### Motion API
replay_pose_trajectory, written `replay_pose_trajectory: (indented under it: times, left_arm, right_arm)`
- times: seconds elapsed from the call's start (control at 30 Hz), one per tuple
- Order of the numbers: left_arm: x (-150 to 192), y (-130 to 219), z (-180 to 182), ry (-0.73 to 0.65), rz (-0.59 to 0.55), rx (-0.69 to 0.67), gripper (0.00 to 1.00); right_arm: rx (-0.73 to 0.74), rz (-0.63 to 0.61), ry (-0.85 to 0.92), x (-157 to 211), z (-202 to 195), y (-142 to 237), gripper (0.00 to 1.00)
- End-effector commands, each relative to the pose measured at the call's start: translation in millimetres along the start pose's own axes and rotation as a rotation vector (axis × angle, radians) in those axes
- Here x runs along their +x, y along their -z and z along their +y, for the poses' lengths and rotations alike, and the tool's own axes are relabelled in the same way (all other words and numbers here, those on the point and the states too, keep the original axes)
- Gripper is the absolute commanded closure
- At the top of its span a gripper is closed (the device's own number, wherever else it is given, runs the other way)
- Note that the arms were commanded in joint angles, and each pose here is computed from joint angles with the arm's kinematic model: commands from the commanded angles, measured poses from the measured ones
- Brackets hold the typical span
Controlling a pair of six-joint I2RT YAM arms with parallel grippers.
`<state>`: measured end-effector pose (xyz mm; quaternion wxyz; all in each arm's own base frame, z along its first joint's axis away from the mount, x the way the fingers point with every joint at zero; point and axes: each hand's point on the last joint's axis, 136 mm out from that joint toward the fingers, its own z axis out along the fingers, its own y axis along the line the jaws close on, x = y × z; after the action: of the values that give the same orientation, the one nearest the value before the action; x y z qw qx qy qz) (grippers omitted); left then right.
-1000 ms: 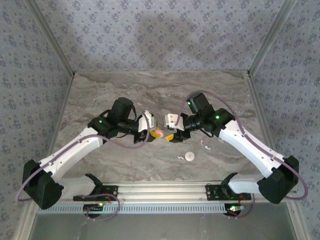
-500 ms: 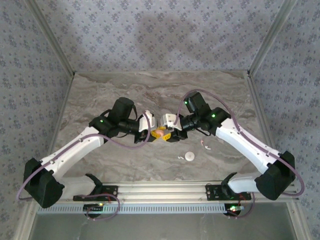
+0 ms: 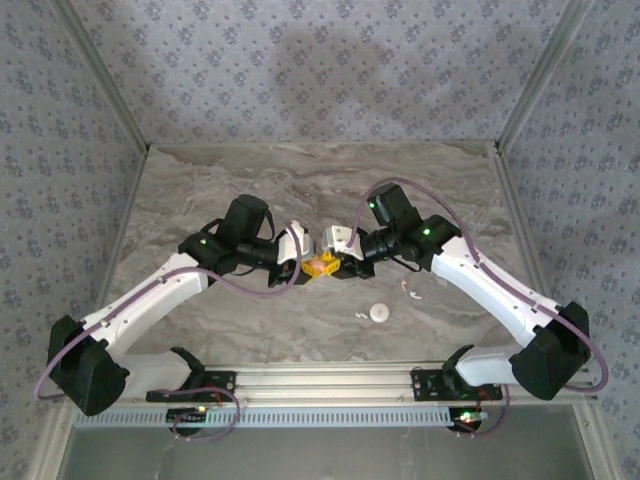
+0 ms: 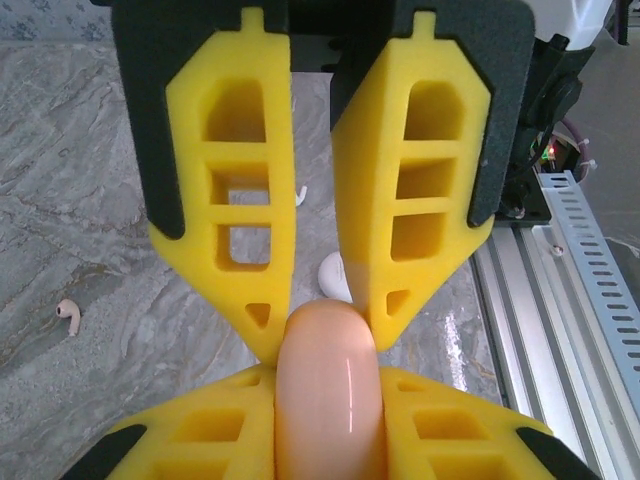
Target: Insert wireless bluetooth earbuds into charging case
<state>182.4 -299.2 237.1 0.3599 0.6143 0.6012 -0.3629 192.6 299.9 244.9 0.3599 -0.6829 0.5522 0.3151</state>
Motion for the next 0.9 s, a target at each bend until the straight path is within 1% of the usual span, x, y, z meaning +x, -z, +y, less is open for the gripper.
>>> replay_pose_trajectory:
  times: [0.0, 0.03, 0.07, 0.13, 0.17, 0.33, 0.53, 0.77, 0.8, 0.87]
  left_arm:
    - [-26.5, 4.1, -2.8, -0.062, -0.076, 0.025, 0.76]
    - [-27.1, 4.7, -3.3, -0.063, -0.079, 0.023, 0.76]
    - [-27.6, 5.4, -3.8, -0.062, -0.082, 0.022, 0.76]
    - [-29.1, 6.3, -3.2, -0.066, -0.092, 0.013, 0.76]
    - [-30.7, 6.7, -3.6, -0.070, -0.101, 0.011, 0.76]
    - [-33.1, 6.7, -3.5, -0.068, -0.112, 0.015, 0.76]
    - [-36.9, 8.0, -5.7, -0.070, -0.125, 0.026, 0.76]
    - [-36.7, 7.8, -5.5, -0.064, -0.128, 0.024, 0.76]
    - [-37.0, 7.6, -6.0, -0.063, -0.129, 0.025, 0.76]
    - [-37.6, 7.9, -5.0, -0.059, -0.133, 0.021, 0.75]
  right_arm:
    - [-0.022, 0.005, -0.012, 5.7, 7.8, -3.3, 0.80]
    - [-0.016, 0.006, -0.021, 6.2, 7.1, -2.6, 0.75]
    - [-0.015, 0.008, -0.036, 7.2, 7.3, -2.3, 0.65]
    - [-0.014, 0.009, -0.068, 11.2, 8.4, -1.0, 0.58]
    - [-0.018, 0.010, -0.086, 14.4, 9.6, -1.1, 0.57]
    - [-0.008, -0.035, -0.103, 11.3, 5.9, -4.8, 0.57]
    - [-0.002, -0.055, -0.113, 7.7, 1.7, -4.6, 0.58]
    - [-0.010, -0.114, -0.119, -4.3, 0.8, -1.7, 0.60]
    - [-0.011, -0.115, -0.119, -4.6, 1.0, -1.5, 0.63]
    - [-0.011, -0.116, -0.119, -4.9, 0.8, -1.0, 0.73]
